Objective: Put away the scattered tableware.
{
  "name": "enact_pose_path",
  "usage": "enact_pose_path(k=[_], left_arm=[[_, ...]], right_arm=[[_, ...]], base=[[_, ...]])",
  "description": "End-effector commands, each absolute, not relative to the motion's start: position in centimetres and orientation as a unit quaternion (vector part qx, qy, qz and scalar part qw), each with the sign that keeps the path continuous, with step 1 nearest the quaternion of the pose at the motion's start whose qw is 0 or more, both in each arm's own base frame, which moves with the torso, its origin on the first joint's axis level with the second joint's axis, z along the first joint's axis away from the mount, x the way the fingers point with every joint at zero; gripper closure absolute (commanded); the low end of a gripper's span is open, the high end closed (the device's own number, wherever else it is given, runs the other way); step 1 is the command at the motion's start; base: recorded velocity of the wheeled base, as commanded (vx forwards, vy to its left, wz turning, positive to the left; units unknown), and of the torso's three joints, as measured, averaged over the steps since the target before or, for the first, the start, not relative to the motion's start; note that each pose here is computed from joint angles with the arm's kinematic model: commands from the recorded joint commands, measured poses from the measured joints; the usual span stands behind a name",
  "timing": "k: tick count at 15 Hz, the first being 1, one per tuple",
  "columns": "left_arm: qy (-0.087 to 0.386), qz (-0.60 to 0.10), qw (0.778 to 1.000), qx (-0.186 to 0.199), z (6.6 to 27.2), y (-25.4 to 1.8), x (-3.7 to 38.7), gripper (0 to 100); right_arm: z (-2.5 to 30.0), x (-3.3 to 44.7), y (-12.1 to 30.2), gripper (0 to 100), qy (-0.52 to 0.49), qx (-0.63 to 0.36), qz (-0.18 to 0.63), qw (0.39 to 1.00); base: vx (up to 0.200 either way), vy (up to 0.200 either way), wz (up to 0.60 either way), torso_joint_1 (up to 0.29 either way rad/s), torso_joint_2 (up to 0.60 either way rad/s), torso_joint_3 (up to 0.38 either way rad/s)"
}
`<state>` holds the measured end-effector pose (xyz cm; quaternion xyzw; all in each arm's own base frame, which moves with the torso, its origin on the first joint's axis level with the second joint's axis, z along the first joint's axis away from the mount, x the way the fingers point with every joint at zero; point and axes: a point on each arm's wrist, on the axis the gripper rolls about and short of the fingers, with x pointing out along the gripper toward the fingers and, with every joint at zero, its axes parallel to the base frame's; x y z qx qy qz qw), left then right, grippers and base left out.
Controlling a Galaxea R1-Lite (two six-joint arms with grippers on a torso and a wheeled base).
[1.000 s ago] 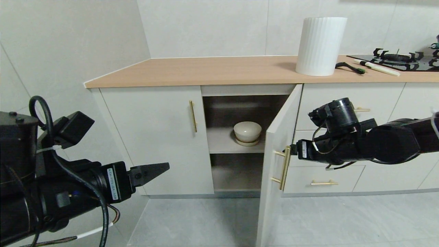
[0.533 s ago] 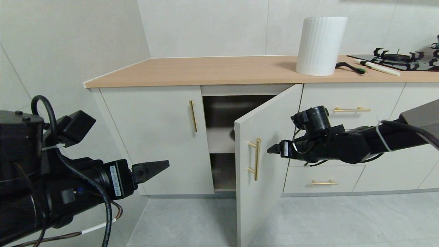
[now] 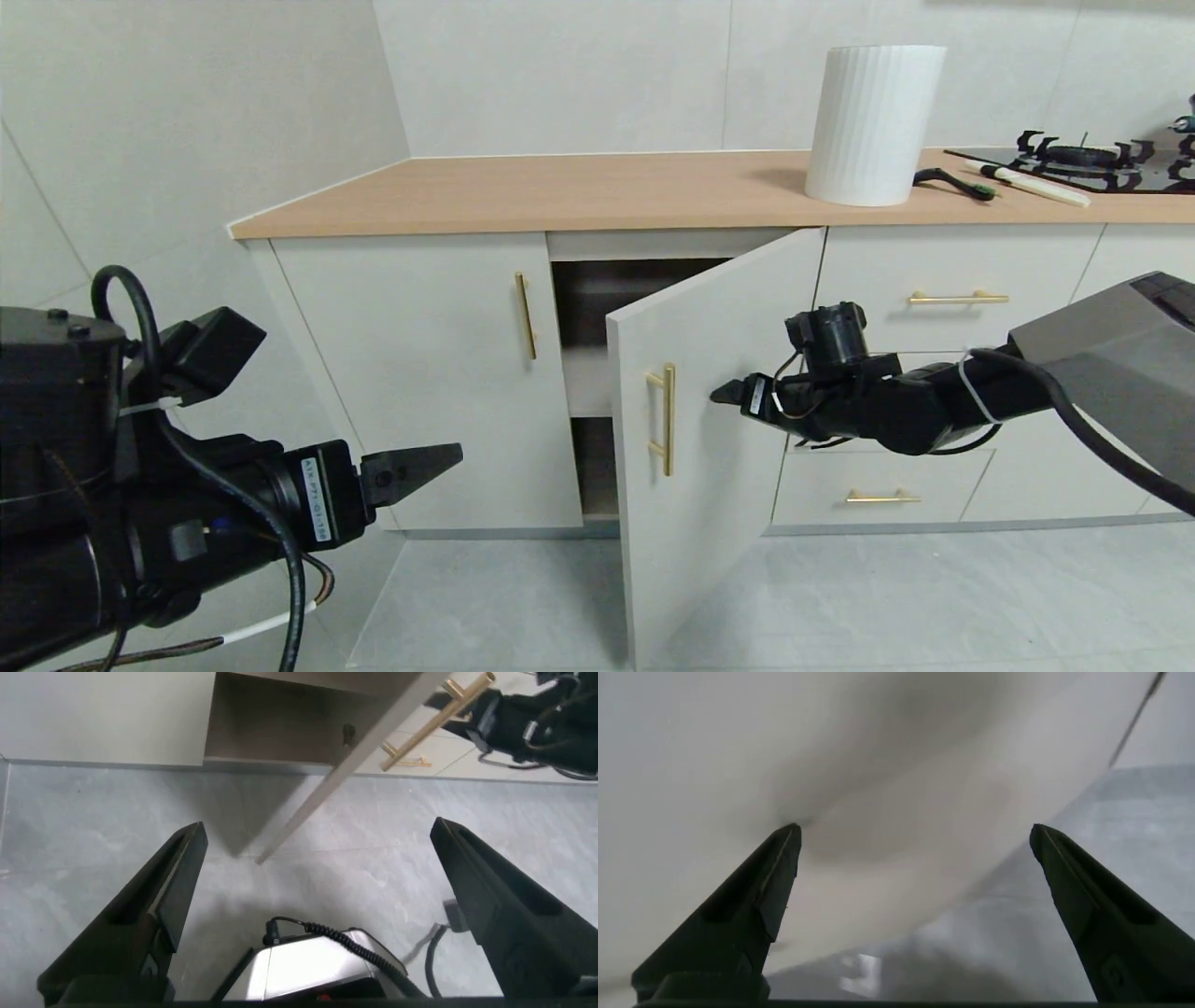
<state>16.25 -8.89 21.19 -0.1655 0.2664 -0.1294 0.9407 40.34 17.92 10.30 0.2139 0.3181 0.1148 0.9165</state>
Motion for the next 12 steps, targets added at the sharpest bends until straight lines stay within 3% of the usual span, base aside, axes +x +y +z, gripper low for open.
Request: enact_pose_path(k=[1,5,12], left_arm=[[0.267,-0.129,0.941,-0.165,21.2,-8.9,16.2,0],[0.265,-0.13,0.941,-0.167,21.2,-8.9,16.2,0],[0.265,-0.13,0.941,-0.168,21.2,-8.9,16.2,0]], right_arm=[[9.8,40.9,18.3,0,0.318,0.217,0.115,0.916],[10.4,41.5,18.9,0,0.308,0.259,0.11,0.909],[11.1,43.1,20.0,0,0.291,0.344,0.093,0.888]], base=[[0.2,0.0,0.0,0.002,0.0,-0.002],[0.2,0.0,0.0,-0.001,0.0,0.0],[0.0,0.0,0.0,0.0,0.0,0.0]])
